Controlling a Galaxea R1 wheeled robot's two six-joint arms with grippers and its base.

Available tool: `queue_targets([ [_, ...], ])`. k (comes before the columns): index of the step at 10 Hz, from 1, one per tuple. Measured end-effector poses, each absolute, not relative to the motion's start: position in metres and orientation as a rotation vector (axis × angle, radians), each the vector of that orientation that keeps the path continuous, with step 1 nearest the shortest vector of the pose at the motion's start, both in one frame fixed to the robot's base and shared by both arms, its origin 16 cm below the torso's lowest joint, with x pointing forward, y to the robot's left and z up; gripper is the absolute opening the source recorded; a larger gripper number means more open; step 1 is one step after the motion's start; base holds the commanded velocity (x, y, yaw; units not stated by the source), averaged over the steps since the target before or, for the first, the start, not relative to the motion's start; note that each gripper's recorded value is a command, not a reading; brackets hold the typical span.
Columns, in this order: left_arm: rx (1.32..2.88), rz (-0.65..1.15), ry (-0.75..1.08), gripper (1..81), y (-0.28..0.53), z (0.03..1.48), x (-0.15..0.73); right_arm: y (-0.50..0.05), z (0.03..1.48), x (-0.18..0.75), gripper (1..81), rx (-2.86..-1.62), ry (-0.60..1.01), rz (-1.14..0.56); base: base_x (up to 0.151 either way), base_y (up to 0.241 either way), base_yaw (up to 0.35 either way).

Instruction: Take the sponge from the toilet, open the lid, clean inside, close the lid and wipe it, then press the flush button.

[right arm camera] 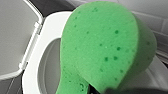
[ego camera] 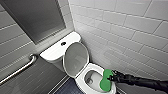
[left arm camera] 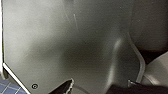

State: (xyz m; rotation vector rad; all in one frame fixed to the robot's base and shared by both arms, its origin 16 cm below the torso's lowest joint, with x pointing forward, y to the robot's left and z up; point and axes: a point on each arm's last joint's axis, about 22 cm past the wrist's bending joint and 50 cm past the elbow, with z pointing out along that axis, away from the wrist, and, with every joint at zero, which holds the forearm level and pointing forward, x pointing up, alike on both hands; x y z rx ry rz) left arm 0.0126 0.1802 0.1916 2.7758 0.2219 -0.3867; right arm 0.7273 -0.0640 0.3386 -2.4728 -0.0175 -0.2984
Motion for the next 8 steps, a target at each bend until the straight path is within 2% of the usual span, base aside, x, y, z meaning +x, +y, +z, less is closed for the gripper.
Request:
queue_targets([
  [3,2.794,-0.364,0.37,81.1,0.183,0.201,-0.006,0.041,0.365,0.732,1.0,-2.324,-0.119,-0.253,0.0,0.0,0.0],
  [8,2.8,-0.34,0.576,81.1,0.179,0.216,-0.035,0.173,0.373,0.688,1.0,-2.168,-0.259,-0.14,0.0,0.0,0.0],
])
